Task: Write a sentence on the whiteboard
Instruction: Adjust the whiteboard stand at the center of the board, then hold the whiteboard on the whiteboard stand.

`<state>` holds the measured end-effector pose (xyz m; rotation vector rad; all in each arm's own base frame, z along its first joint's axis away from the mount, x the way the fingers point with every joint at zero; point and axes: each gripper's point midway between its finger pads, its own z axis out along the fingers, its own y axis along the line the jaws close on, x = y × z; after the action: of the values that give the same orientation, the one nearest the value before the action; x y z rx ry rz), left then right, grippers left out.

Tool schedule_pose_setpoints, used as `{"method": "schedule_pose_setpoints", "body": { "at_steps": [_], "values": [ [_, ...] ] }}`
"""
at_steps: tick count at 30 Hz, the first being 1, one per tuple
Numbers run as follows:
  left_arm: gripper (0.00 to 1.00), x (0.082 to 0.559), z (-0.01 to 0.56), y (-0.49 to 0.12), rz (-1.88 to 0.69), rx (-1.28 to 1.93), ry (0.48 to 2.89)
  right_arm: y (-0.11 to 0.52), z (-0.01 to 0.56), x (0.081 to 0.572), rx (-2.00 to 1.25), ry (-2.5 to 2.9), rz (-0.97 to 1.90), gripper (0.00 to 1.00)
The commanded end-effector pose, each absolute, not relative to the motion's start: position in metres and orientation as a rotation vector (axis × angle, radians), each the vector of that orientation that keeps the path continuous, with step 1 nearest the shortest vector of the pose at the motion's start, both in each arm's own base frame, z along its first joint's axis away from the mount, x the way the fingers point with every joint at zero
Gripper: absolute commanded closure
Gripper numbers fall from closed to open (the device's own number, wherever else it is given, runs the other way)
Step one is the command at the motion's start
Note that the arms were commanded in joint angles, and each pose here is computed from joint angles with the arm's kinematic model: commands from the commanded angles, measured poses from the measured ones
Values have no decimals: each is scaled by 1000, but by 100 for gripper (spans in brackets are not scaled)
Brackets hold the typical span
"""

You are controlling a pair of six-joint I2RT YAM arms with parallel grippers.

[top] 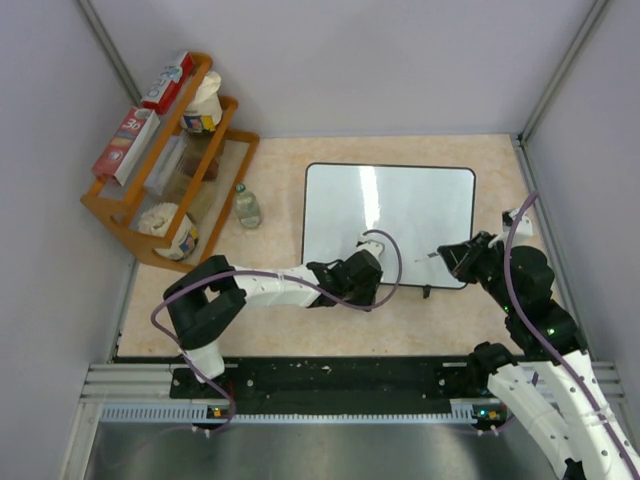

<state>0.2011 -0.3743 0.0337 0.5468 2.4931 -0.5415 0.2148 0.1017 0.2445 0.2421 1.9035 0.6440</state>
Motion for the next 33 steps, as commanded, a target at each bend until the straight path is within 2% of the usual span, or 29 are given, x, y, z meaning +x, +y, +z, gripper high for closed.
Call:
{"method": "schedule_pose_setpoints", "body": {
  "at_steps": [1, 4, 9, 12, 17, 20, 27, 33],
  "values": [
    [53, 197, 77, -380, -695, 540, 2362, 96, 255, 219, 259, 1856, 628, 100],
    [48, 194, 99, -371, -727, 548, 2295, 96, 254, 220, 255, 1862, 623, 100],
    [29, 200, 136, -346, -701, 507, 2197, 97, 253, 222, 253, 1865, 622, 100],
    [23, 207, 151, -334, -672, 516, 2171, 100, 253, 224, 250, 1868, 635, 100],
    [22, 222, 167, -323, -789, 489, 2200, 108, 254, 228, 224, 1870, 672, 100],
    [22, 248, 173, -300, -901, 388, 2202, 112, 254, 231, 210, 1874, 684, 100],
    [22, 274, 172, -256, -1086, 256, 2195, 117, 258, 237, 182, 1867, 696, 100],
    [22, 296, 179, -227, -1332, 178, 2084, 121, 256, 241, 167, 1882, 704, 100]
  ]
}}
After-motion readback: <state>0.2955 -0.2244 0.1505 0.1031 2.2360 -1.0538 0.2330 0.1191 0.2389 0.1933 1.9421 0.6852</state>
